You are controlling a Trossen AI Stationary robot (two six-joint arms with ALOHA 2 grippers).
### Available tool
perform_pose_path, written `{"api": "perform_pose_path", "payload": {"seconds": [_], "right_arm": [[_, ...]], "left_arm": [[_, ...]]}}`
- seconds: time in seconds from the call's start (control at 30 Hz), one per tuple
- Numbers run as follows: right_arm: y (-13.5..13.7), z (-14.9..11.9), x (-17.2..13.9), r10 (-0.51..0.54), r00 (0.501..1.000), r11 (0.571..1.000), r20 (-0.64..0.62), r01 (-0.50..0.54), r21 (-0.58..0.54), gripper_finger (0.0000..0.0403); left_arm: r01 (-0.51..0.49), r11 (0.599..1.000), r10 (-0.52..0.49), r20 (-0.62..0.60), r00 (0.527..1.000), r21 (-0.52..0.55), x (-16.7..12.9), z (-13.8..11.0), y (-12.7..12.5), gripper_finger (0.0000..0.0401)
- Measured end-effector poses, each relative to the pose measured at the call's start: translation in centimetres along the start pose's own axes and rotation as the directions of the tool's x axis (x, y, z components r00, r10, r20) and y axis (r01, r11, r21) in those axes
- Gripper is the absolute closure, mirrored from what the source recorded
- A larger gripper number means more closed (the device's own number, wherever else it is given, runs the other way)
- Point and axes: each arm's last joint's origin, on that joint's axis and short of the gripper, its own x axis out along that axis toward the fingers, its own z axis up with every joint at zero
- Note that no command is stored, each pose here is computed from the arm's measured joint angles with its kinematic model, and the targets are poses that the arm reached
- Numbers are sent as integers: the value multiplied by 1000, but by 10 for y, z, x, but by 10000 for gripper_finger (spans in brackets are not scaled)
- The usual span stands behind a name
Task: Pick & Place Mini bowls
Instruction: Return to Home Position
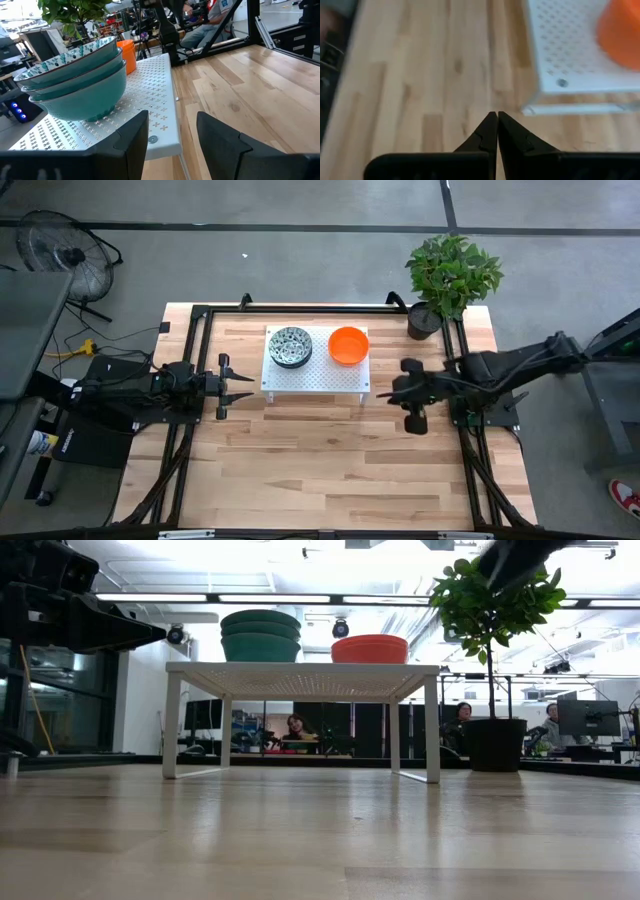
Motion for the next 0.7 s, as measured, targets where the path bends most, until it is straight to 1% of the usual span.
{"api": "perform_pose_path", "payload": {"seconds": [0.1, 0.2, 0.33, 0.4, 0.5, 0.7], "right_arm": [[1, -28, 14, 58, 987, 998, 150, -62, 24, 402], [-3, -50, 28, 89, 954, 994, 285, -104, 39, 402], [-12, -69, 45, 97, 895, 991, 436, -127, 41, 402], [-17, -78, 55, 95, 851, 991, 516, -128, 29, 402], [-25, -95, 71, 96, 794, 991, 601, -135, 20, 402], [-38, -133, 92, 65, 724, 992, 687, -121, 34, 403]], "left_arm": [[0, 1000, 0, 0, 1000, 0, 0, 0, 0, 238], [0, 1000, 0, 0, 1000, 0, 0, 0, 0, 238], [0, 1000, 0, 0, 1000, 0, 0, 0, 0, 238], [0, 1000, 0, 0, 1000, 0, 0, 0, 0, 238], [0, 1000, 0, 0, 1000, 0, 0, 0, 0, 238], [0, 1000, 0, 0, 1000, 0, 0, 0, 0, 238]]}}
